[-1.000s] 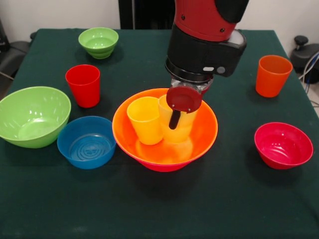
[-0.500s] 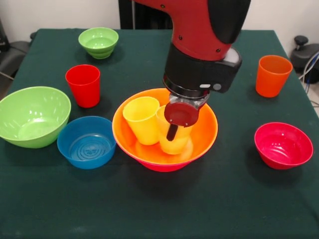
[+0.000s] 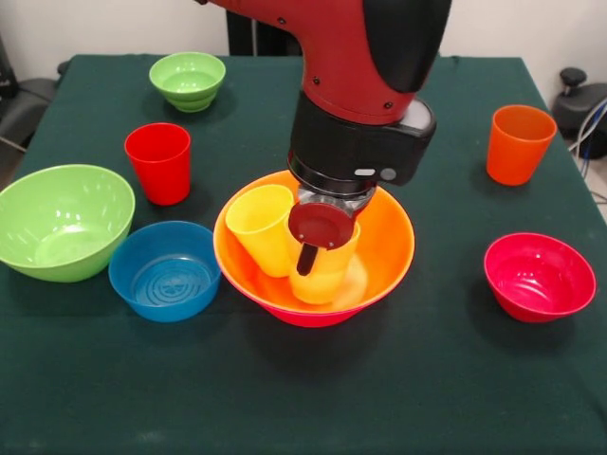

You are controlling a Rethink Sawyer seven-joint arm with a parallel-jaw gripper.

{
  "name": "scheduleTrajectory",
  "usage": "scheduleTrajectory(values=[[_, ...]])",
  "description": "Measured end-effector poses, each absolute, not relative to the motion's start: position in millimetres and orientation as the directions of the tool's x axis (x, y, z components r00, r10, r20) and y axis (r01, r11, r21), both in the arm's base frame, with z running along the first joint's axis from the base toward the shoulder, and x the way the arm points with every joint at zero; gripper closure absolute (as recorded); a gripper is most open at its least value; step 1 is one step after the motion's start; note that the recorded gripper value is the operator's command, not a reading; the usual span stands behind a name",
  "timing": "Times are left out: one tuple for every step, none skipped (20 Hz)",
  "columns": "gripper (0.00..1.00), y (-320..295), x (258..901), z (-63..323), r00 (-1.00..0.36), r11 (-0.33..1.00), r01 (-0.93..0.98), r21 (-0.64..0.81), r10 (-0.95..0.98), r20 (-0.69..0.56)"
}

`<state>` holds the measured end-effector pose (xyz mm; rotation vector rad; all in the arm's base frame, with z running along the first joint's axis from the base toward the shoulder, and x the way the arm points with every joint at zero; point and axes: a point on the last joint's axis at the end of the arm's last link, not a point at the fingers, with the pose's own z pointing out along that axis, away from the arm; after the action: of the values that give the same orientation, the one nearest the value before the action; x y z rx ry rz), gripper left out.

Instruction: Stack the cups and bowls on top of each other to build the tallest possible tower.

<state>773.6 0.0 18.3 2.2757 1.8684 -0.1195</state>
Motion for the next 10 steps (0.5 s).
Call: scheduleTrajectory(values=[[1.0, -1.2, 774.3, 19.2, 0.202, -0.186, 0.977, 0.1, 0.962, -0.184], [1.0, -2.5, 774.7, 20.1, 0.204, -0.188, 0.977, 0.102, 0.962, -0.184], [1.0, -2.9, 775.0, 20.8, 0.205, -0.188, 0.977, 0.103, 0.961, -0.184], [1.0, -3.1, 775.2, 21.3, 0.205, -0.189, 0.977, 0.103, 0.961, -0.184], [1.0, -3.2, 775.4, 21.6, 0.205, -0.189, 0.977, 0.104, 0.961, -0.183], [1.0, -3.0, 775.9, 22.7, 0.206, -0.189, 0.976, 0.105, 0.962, -0.182], [1.0, -2.8, 776.1, 23.1, 0.206, -0.189, 0.976, 0.106, 0.962, -0.182], [1.0, -2.7, 776.4, 23.7, 0.206, -0.189, 0.976, 0.107, 0.962, -0.181], [1.0, -2.6, 776.6, 23.9, 0.206, -0.189, 0.976, 0.107, 0.962, -0.18], [1.0, -2.6, 777.1, 24.6, 0.207, -0.19, 0.976, 0.108, 0.962, -0.178]])
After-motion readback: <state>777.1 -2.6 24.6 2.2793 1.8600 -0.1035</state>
